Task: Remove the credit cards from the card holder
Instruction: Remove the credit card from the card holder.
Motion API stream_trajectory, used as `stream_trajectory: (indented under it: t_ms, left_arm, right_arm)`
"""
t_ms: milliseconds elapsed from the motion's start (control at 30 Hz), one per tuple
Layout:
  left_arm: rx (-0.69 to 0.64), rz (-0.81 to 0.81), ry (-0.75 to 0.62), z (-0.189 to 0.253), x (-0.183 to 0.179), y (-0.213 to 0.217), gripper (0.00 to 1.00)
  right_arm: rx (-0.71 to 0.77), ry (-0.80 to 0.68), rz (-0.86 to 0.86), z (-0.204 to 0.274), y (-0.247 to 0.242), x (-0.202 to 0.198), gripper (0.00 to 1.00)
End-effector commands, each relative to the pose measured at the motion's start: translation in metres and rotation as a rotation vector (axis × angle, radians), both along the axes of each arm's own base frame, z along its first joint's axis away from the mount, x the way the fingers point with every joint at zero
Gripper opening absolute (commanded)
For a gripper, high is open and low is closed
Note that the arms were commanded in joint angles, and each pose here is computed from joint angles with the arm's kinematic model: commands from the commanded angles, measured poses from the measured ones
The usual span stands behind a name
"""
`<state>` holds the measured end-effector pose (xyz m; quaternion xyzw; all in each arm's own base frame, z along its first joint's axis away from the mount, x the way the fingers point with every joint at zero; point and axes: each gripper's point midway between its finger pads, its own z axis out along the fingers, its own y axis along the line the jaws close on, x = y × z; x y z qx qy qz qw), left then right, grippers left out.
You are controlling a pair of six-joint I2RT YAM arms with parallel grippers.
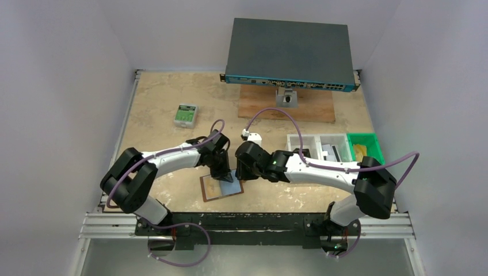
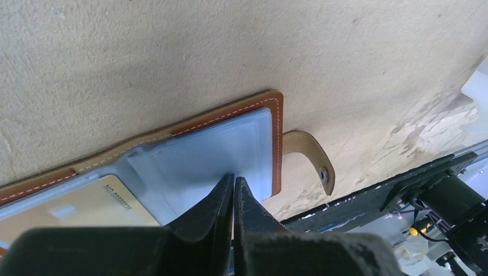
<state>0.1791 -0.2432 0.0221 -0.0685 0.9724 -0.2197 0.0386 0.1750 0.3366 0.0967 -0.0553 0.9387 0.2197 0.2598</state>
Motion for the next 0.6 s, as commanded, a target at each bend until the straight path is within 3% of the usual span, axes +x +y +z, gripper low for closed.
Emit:
stream_trajectory:
  t_ms: [0, 233, 567]
  left_arm:
    - [-0.022, -0.019, -0.1, 0.031, 0.013, -0.004, 0.03]
    - [0.126, 0.052, -0.188, 0.058, 0.007, 0.045, 0.21]
    - [0.214, 0.184, -0.142, 0.033, -0.012, 0.108, 0.2]
  right_arm:
    - [0.025, -0.023, -0.017, 0.01, 0.0, 0.004, 0.27]
    - [0.044, -0.006, 0.01, 0.009, 0.01, 0.001, 0.27]
    - [0.051, 0.004, 0.039, 0.002, 0.023, 0.003, 0.26]
